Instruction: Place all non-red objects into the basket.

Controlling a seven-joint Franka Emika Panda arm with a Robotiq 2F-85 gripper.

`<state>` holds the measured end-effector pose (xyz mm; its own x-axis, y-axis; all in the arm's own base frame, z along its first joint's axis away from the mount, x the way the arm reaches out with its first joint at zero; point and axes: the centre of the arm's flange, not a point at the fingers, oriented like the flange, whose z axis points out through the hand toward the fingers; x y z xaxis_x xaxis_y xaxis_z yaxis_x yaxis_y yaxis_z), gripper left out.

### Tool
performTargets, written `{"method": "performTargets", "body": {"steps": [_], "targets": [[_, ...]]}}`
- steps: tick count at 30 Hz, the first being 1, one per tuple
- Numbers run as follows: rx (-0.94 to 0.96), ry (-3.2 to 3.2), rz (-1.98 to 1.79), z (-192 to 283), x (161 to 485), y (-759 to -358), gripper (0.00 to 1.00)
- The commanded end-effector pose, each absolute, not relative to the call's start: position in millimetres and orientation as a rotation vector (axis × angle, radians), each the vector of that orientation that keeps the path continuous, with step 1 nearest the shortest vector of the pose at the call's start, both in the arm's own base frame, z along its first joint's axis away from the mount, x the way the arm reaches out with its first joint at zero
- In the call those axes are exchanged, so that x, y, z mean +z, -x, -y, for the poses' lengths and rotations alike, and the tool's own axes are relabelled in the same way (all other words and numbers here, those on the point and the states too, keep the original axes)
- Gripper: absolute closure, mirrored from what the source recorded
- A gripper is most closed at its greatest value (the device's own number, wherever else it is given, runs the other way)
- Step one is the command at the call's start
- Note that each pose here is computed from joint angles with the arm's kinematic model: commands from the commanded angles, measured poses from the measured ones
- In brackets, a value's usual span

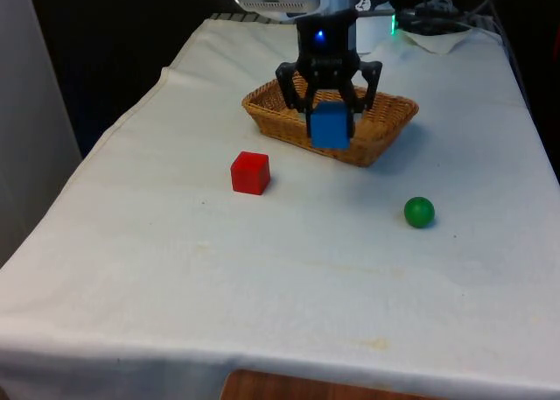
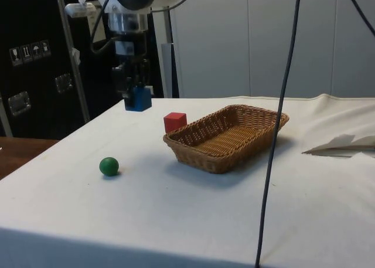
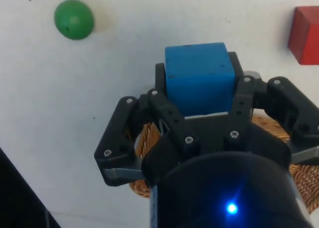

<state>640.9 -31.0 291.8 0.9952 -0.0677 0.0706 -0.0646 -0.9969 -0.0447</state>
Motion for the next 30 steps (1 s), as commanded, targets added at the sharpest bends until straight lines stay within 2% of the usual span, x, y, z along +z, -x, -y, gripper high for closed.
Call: {"method": "performTargets", "body": {"steps": [1,9,30], "targets": [[-0.118,3.094,-0.095,32,293,-639,0.95],[-0.106,3.093,-0.094,33,295,-633,0.95],[-0.158,3.074,-0.076,49,328,-573,0.95]]}}
